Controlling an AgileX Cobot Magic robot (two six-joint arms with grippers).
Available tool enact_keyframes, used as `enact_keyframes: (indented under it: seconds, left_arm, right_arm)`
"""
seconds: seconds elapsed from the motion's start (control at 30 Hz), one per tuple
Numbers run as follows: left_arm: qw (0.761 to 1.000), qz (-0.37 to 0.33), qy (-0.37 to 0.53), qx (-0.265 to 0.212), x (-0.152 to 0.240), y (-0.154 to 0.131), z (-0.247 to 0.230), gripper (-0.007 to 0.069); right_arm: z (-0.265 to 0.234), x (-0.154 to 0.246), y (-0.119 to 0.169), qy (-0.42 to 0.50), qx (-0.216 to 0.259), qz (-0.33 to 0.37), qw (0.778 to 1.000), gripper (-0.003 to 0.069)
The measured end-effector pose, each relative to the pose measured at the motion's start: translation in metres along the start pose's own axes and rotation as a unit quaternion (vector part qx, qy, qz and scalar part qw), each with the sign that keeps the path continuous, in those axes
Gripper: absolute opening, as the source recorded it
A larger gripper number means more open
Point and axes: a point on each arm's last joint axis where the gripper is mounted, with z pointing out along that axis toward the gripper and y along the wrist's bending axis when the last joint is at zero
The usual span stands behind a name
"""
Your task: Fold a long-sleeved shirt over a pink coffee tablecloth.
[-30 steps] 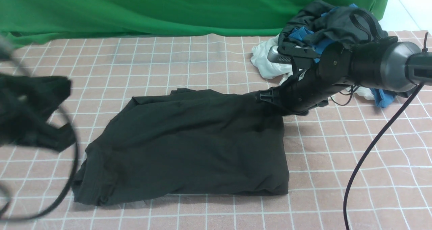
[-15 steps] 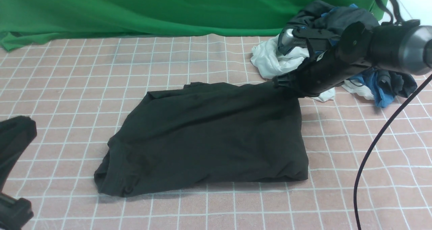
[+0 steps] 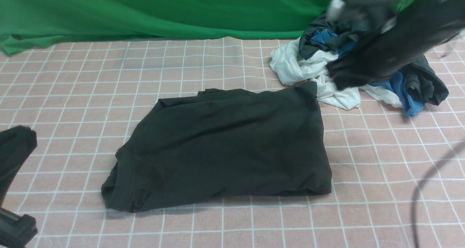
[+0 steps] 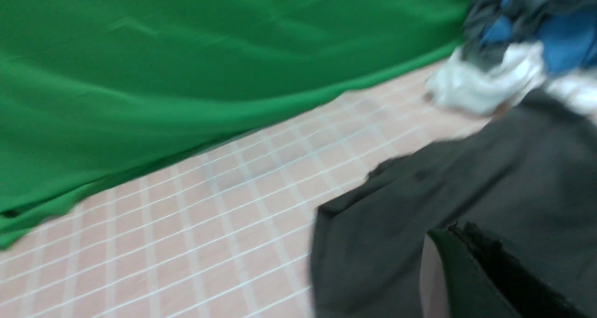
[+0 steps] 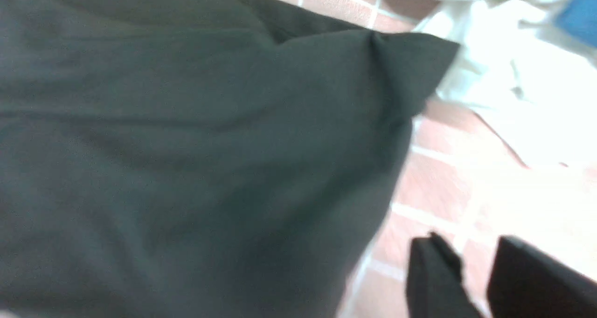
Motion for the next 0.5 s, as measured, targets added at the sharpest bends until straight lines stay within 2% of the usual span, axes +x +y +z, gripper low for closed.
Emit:
enact_keyframes:
  seconds: [0.1, 0.23, 0.37, 0.5]
  left_arm:
    - [0.999, -0.02, -0.027, 0.008, -0.004, -0.002, -0.004, 0.0018]
    - [0.996, -0.018, -0.085, -0.006, -0.012, -0.001, -0.014, 0.0018]
    - [0.993, -0.016, -0.119, -0.018, -0.016, 0.001, -0.021, 0.0018]
    - [0.995, -0.017, -0.103, -0.006, -0.013, -0.002, -0.021, 0.0018]
  right_arm:
    - [-0.052, 0.03, 0.007, -0.034, -0.001, -0.006, 0.999, 0.0136]
    - [-0.105, 0.083, 0.013, -0.084, 0.002, 0.0, 0.996, 0.013]
    - [-0.126, 0.131, 0.014, -0.109, 0.007, 0.031, 0.994, 0.0109]
    - [-0.119, 0.17, 0.012, -0.095, 0.007, 0.059, 0.994, 0.0097]
